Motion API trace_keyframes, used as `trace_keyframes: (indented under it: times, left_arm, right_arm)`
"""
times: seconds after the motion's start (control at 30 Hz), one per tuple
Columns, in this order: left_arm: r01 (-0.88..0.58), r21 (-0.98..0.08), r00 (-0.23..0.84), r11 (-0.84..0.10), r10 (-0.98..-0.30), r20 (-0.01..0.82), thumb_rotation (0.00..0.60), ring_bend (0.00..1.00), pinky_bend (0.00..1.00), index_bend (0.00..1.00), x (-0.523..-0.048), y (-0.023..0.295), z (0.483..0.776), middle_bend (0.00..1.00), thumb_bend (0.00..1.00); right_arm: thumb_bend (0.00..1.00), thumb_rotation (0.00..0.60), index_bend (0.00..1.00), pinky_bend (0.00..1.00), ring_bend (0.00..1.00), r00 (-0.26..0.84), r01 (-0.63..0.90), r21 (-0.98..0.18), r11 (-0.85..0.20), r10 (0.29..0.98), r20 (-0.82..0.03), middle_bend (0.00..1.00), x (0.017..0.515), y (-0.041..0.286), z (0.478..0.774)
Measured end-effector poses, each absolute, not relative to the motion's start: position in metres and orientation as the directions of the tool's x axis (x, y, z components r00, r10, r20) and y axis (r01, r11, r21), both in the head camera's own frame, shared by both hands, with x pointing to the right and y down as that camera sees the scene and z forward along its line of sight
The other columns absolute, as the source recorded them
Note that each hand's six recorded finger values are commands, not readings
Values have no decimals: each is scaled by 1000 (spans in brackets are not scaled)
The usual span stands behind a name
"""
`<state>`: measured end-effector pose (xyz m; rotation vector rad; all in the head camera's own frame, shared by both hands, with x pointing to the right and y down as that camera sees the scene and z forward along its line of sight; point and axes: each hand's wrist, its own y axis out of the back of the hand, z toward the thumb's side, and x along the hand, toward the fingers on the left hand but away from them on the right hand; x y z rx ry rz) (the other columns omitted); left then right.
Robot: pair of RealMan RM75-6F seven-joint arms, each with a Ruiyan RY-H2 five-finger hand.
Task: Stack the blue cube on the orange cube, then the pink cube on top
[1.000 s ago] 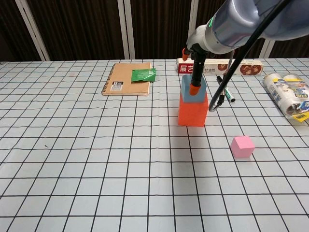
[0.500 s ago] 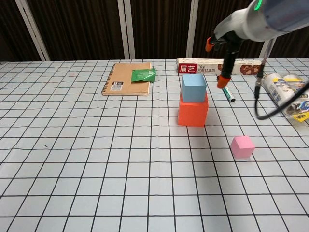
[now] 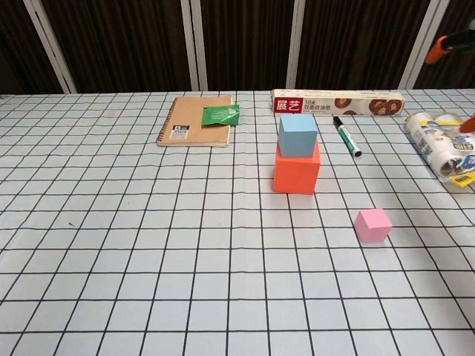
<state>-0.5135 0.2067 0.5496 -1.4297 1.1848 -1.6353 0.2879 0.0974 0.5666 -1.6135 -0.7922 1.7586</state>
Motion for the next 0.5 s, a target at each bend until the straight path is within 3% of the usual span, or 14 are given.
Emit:
trace_keyframes:
  times: [0.17,0.5]
  left_arm:
    - [-79,-921,-181,-382,-903,390,600,0,0,55,-510,207,552,0,123]
    - [-78,-916,-169,-393,-900,401,600,0,0,55,-508,205,555,0,123]
  right_arm:
    - [217,600,185,0,0,-62,-17,-748,-664,747,-662,0,314,134,571]
    - [217,600,247,0,0,14,42,-692,-721,693,-721,0,296,183,595]
